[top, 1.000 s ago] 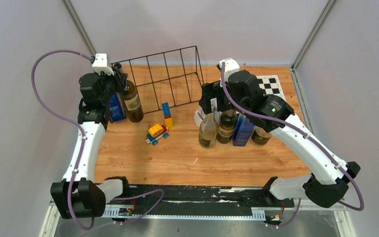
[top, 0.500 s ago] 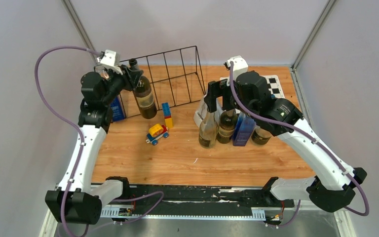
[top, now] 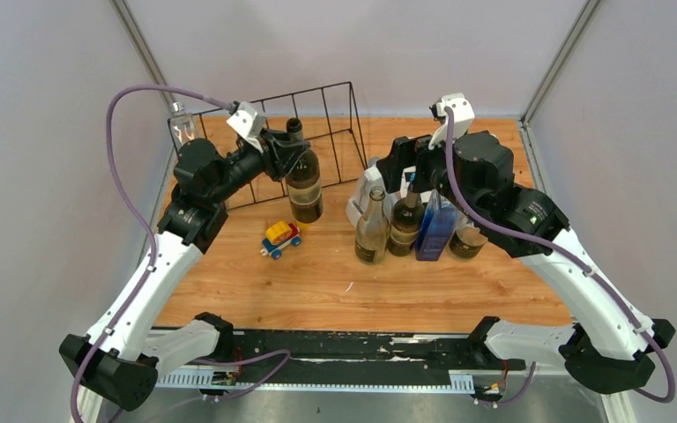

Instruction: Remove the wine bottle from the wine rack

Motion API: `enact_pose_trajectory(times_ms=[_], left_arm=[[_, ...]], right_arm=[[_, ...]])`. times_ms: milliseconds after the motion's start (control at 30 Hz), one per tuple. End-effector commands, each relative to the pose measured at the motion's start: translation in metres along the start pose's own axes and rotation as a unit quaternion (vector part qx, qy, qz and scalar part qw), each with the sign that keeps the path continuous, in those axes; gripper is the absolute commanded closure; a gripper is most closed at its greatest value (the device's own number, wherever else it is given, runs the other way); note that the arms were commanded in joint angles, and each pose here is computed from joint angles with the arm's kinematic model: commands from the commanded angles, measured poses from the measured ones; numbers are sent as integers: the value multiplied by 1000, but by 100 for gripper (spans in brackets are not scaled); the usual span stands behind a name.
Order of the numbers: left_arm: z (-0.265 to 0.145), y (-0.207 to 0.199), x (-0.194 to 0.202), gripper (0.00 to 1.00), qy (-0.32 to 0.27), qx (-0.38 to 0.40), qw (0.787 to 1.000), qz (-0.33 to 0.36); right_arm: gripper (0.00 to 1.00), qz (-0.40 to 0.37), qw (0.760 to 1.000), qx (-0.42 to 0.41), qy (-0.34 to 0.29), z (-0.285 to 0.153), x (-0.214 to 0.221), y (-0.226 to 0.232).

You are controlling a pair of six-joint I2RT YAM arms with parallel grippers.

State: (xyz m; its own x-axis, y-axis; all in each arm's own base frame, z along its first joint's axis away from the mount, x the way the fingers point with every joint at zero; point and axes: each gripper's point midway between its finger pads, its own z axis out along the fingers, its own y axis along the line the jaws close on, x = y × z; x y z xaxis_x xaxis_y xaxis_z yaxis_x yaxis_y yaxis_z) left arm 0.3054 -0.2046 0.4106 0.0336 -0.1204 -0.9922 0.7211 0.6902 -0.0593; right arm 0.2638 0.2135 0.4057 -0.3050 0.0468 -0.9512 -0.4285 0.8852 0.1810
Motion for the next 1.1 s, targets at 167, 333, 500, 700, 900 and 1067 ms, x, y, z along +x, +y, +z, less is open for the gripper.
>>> enact_pose_trajectory(times_ms=[167, 333, 500, 700, 900, 1067], left_arm=[[21, -47, -19, 100, -57, 57, 996, 37], [23, -69, 5, 100, -37, 79, 996, 30], [20, -89, 23, 100, -26, 87, 996, 25], [13, -104, 47, 100, -20, 99, 995, 22], [5, -91, 45, 100, -92, 63, 993, 25], [14, -82, 49, 100, -106, 41, 993, 37]], right_arm=[[3, 8, 999, 13, -44, -7, -19, -7], [3, 4, 999, 24, -48, -8, -19, -12], [3, 6, 998, 34, -59, -13, -23, -17], [3, 2, 998, 35, -61, -14, -21, -18], [3, 6, 998, 26, -58, -15, -18, -16], [3, 8, 998, 19, -60, -18, -19, -14]])
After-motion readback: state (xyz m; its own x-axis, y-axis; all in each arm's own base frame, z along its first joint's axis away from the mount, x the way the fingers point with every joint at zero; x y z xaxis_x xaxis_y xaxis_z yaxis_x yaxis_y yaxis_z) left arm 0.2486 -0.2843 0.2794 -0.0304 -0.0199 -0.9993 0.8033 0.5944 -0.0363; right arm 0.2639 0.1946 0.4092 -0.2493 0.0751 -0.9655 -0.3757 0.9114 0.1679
